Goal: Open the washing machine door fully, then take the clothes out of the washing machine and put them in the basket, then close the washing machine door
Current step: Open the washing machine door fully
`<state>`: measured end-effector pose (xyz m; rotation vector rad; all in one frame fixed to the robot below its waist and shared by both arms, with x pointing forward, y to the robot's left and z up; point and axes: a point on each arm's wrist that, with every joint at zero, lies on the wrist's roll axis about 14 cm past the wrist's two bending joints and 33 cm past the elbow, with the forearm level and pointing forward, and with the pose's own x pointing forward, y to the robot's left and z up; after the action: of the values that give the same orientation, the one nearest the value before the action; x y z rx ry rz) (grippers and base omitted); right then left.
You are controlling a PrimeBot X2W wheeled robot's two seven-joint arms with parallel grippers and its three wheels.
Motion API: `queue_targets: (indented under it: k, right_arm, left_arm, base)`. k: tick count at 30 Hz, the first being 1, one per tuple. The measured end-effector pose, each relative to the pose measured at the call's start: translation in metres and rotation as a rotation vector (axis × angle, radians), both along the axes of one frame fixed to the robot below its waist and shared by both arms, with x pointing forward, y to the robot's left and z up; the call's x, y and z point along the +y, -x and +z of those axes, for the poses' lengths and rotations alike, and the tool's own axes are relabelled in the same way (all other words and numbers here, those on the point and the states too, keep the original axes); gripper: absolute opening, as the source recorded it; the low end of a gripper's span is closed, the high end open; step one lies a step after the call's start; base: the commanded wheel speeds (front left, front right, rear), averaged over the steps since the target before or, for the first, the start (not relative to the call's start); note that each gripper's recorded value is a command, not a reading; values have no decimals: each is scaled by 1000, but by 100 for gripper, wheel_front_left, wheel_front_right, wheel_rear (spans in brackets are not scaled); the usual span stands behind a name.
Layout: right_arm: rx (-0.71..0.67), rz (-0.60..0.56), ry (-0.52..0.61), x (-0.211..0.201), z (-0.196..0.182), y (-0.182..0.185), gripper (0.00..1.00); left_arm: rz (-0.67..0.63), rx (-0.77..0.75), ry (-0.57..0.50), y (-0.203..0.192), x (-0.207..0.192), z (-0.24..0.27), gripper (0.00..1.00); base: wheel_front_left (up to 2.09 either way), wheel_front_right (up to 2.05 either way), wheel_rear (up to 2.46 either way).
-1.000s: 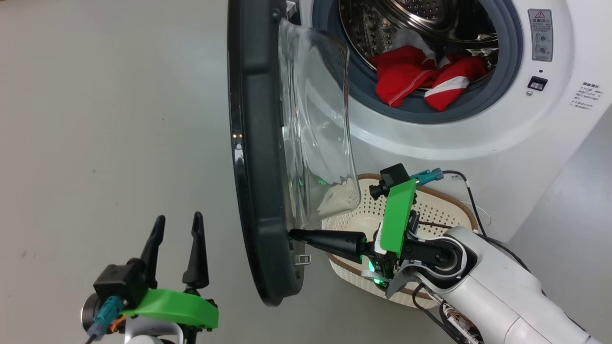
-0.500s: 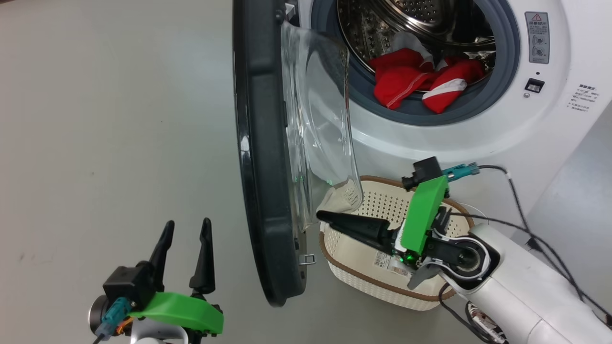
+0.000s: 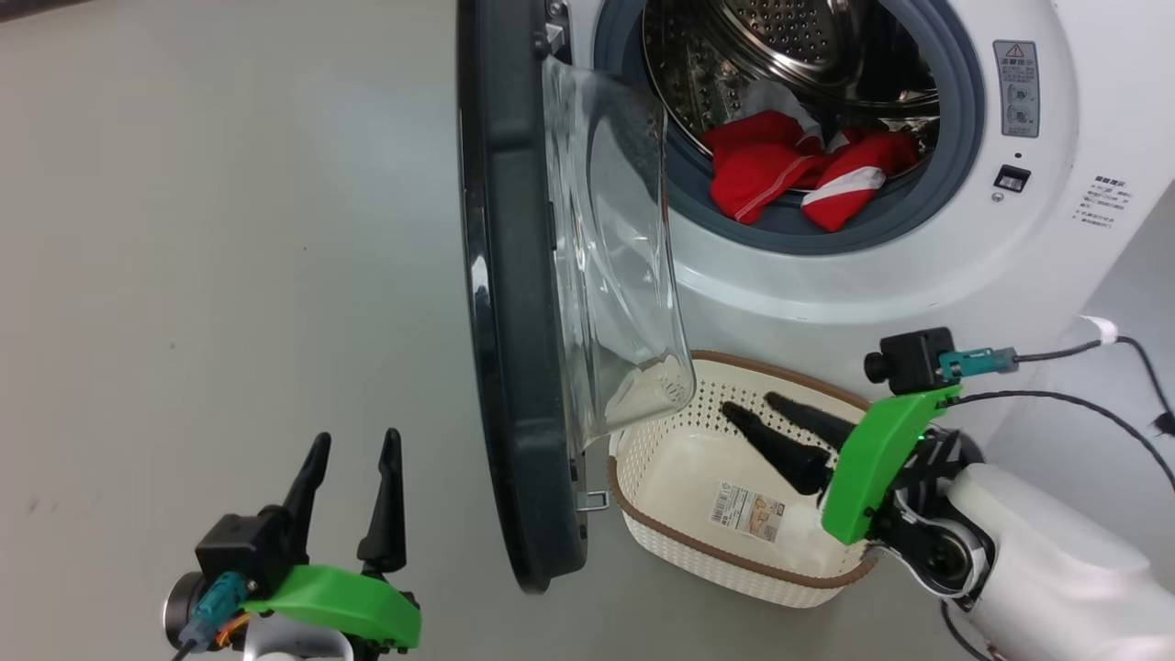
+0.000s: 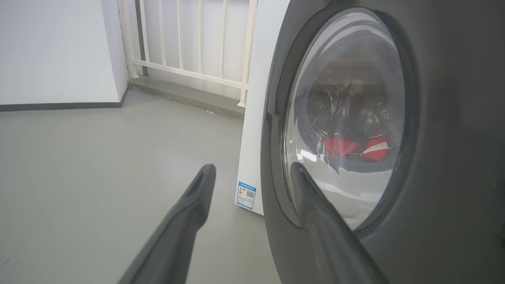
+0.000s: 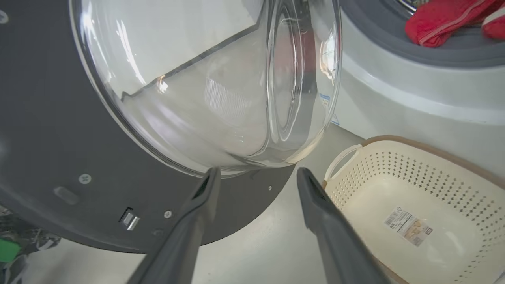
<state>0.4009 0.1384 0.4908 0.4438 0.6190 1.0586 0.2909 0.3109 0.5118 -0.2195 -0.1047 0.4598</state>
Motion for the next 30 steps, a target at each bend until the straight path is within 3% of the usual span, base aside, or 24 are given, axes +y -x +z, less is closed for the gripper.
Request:
queue_targets:
  k: [13, 23, 30]
  right_arm:
    - [-489, -156, 178, -42, -9, -53, 100]
    - [-621, -378, 125, -63, 22, -79, 100]
    - [-654, -438, 129, -75, 10, -48, 100]
  left_arm:
    - [-17, -5, -1, -4, -4, 2, 100]
    - [-2, -8, 0, -2, -3, 3, 100]
    - [-3, -16, -5, -2, -4, 6, 100]
  base:
    - [0, 0, 0]
    - [0, 0, 0]
    - [0, 0, 0]
